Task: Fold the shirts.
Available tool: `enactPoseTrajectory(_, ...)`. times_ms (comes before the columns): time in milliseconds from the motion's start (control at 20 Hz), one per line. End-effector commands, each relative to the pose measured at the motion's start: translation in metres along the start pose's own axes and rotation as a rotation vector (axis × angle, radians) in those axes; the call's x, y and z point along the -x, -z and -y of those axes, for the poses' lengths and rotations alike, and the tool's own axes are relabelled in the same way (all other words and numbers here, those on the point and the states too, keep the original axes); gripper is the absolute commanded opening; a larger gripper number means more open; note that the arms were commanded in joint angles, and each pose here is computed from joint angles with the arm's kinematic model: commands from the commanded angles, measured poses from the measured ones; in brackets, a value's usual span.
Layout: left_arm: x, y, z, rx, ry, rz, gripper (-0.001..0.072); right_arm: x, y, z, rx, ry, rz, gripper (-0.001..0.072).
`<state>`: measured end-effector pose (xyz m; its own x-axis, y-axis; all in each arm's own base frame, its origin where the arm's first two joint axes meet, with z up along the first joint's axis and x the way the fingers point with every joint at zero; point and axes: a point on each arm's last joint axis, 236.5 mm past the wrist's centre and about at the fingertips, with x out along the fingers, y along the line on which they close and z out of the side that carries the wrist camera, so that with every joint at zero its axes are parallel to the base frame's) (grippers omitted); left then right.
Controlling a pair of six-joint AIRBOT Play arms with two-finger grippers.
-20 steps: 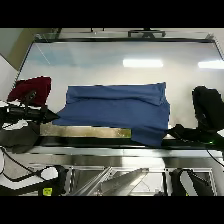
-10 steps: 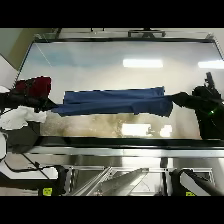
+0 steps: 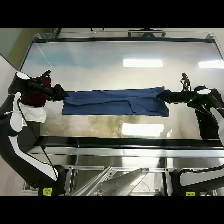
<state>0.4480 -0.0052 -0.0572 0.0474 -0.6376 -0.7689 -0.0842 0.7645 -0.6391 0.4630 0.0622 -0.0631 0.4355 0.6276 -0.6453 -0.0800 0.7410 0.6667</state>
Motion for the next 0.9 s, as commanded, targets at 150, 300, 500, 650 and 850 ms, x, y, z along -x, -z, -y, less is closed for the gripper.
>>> enactPoseTrajectory(150,0.046,-0.045,0.022,-0.082,-0.022,0.095,0.0699,0.044,-0.013,0.046,0.094,0.170,-0.059,0.0702)
enactPoseTrajectory(300,0.061,-0.053,0.041,-0.091,-0.025,0.128,0.0699,0.020,0.011,0.040,0.026,0.065,-0.137,0.0702)
enactPoseTrajectory(500,0.055,-0.043,0.059,-0.130,-0.019,0.073,0.0680,-0.019,0.033,0.019,0.034,-0.047,-0.207,0.0701)
enactPoseTrajectory(650,0.035,-0.031,0.065,-0.128,-0.006,0.013,0.0310,-0.034,0.035,0.007,0.041,-0.076,-0.224,0.0463)
enactPoseTrajectory(850,0.001,-0.020,0.091,-0.179,0.003,-0.058,0.0008,-0.028,0.017,-0.004,0.044,-0.093,-0.205,0.0018)
